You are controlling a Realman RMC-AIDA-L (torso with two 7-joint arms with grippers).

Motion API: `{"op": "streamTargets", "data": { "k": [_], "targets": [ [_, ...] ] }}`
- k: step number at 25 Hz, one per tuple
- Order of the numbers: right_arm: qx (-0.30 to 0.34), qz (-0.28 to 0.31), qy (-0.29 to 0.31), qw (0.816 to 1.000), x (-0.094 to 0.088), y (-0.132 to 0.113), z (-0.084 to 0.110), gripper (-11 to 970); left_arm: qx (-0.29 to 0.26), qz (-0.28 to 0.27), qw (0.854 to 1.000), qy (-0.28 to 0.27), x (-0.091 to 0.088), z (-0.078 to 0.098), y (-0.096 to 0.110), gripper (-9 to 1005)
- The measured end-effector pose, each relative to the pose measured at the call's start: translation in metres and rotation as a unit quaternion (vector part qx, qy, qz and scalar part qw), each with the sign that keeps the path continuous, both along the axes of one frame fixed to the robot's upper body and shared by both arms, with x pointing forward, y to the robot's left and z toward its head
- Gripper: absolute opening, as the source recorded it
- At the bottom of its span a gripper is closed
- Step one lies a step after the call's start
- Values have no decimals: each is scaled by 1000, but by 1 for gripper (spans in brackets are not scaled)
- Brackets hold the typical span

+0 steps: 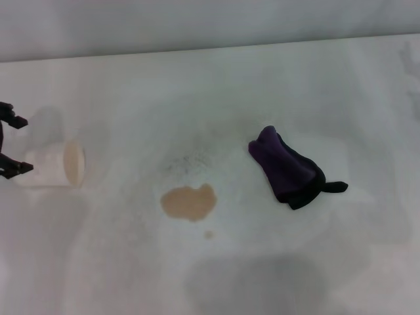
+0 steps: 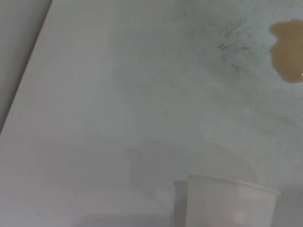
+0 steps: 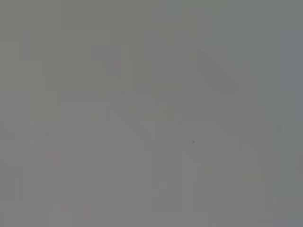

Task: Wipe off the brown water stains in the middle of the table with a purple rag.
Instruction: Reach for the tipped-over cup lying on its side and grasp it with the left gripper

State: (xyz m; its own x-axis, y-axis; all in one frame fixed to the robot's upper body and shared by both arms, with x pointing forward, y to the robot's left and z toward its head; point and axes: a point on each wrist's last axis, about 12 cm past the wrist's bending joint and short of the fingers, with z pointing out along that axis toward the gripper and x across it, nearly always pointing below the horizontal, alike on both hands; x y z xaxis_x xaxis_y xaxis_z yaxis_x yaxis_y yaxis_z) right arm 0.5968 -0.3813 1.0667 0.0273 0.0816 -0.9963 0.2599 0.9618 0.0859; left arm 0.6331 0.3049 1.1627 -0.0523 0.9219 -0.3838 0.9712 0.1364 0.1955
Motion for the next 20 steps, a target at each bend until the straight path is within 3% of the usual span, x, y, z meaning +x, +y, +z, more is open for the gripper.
{"op": "streamTargets", "data": {
  "k": [12, 20],
  "targets": [
    [3, -1, 4, 1000, -4, -1, -4, 874, -3, 8, 1000, -9, -6, -42, -16, 870],
    [2, -3, 3, 1000, -5, -2, -4, 873, -29, 12, 999, -23, -4, -50, -20, 866]
  ]
}}
